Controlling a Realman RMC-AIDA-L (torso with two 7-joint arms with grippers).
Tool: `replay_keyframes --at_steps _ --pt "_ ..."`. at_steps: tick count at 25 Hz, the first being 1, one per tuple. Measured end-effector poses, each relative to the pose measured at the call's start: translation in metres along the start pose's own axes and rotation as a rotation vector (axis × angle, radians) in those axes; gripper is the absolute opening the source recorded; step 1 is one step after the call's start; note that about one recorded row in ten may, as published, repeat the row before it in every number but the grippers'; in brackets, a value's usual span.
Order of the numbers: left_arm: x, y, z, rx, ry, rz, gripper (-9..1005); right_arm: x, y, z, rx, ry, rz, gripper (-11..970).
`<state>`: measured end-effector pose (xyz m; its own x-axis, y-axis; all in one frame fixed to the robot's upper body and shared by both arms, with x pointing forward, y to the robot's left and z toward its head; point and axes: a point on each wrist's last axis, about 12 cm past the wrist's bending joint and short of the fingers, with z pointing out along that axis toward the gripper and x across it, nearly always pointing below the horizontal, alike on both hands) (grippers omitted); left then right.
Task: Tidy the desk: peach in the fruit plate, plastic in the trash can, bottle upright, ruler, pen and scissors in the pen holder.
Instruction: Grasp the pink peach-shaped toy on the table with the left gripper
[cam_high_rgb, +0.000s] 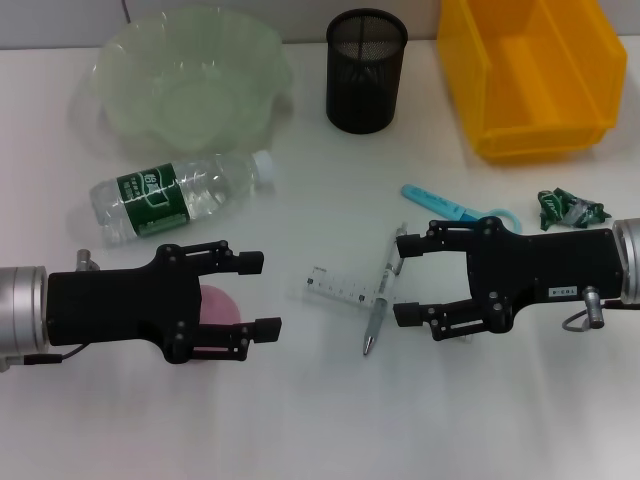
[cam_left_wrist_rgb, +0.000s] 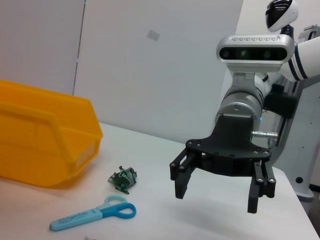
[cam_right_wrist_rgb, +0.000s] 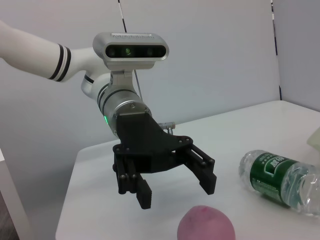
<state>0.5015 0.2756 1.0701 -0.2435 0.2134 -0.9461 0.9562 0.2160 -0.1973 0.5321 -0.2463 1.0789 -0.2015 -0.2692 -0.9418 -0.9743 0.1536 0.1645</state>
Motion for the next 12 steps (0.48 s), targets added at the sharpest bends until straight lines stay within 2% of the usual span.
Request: replay_keyframes --at_steps 12 --pt "0.0002 -0.0001 -0.0005 0.006 0.014 0.001 813 -0.0008 0.0000 -0.0015 0.002 -0.006 0.009 823"
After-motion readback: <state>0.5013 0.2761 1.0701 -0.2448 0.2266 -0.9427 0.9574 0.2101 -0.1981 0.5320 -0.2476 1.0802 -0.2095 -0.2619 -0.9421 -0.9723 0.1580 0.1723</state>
